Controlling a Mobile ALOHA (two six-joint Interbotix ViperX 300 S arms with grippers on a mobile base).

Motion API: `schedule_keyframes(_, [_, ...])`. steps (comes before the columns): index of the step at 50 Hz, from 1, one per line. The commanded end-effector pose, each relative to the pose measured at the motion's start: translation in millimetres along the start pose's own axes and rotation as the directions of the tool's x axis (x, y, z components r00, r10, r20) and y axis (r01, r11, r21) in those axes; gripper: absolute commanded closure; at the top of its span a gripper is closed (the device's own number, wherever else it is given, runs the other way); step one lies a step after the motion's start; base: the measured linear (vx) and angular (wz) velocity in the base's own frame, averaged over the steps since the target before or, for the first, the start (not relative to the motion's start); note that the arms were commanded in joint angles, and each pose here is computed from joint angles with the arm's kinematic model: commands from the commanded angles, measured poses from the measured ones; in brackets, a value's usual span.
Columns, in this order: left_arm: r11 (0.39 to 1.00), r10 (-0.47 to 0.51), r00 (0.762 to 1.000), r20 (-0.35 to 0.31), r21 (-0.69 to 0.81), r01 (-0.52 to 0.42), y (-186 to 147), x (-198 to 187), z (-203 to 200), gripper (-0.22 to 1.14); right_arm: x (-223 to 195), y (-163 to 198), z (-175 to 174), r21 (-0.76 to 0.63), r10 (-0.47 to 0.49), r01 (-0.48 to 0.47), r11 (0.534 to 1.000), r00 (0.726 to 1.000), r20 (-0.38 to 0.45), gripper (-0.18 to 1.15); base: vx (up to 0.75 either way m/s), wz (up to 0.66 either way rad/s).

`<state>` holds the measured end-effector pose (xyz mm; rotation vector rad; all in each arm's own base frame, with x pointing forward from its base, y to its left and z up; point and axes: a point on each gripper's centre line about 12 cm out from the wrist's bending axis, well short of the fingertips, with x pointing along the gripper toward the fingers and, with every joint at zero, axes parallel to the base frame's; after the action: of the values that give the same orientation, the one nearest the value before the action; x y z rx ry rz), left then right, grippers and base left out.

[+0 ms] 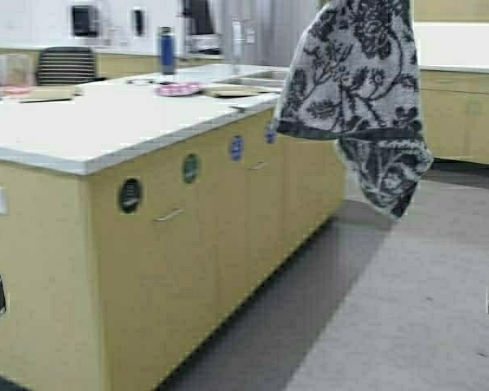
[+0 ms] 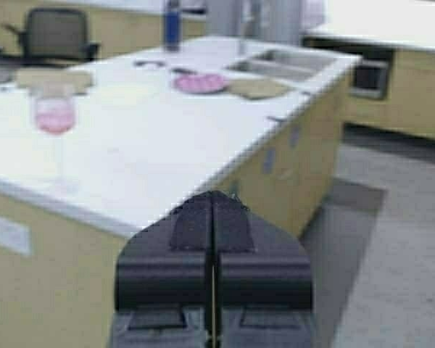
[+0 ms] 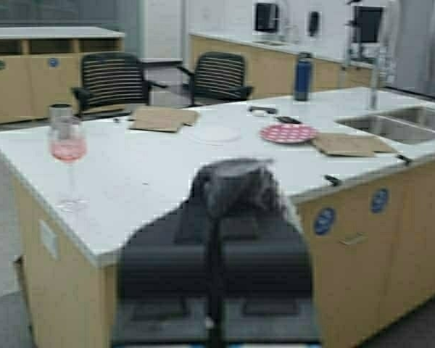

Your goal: Get the cloth and wipe up the spill under the wine glass

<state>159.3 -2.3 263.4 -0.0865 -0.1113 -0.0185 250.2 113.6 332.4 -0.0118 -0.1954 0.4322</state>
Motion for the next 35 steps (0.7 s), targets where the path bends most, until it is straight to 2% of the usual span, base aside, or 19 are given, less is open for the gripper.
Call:
schedule_keyframes(1, [1.0,-0.001,1.0,0.011,0.002,0.001,-0.4,2.9,4.9,0.89,2.1,-1.0,10.6,0.001,-0.004,0.004,1.0,0.999,0.038,0.9,0.08,0.36])
schedule_keyframes(15, [1.0,-0.001,1.0,0.031,-0.009,0.001,-0.5,1.6,8.3,0.89,4.2,-1.4,18.2,0.005,-0.005,0.004,1.0,0.998,0.058,0.9,0.09,0.33])
schedule_keyframes(35, [1.0,-0.003,0.999,0.043,-0.017,0.004,-0.8,1.5,10.3,0.89,2.0,-0.7,11.7,0.008,-0.002,0.002,1.0,0.999,0.041,0.9,0.11,0.35])
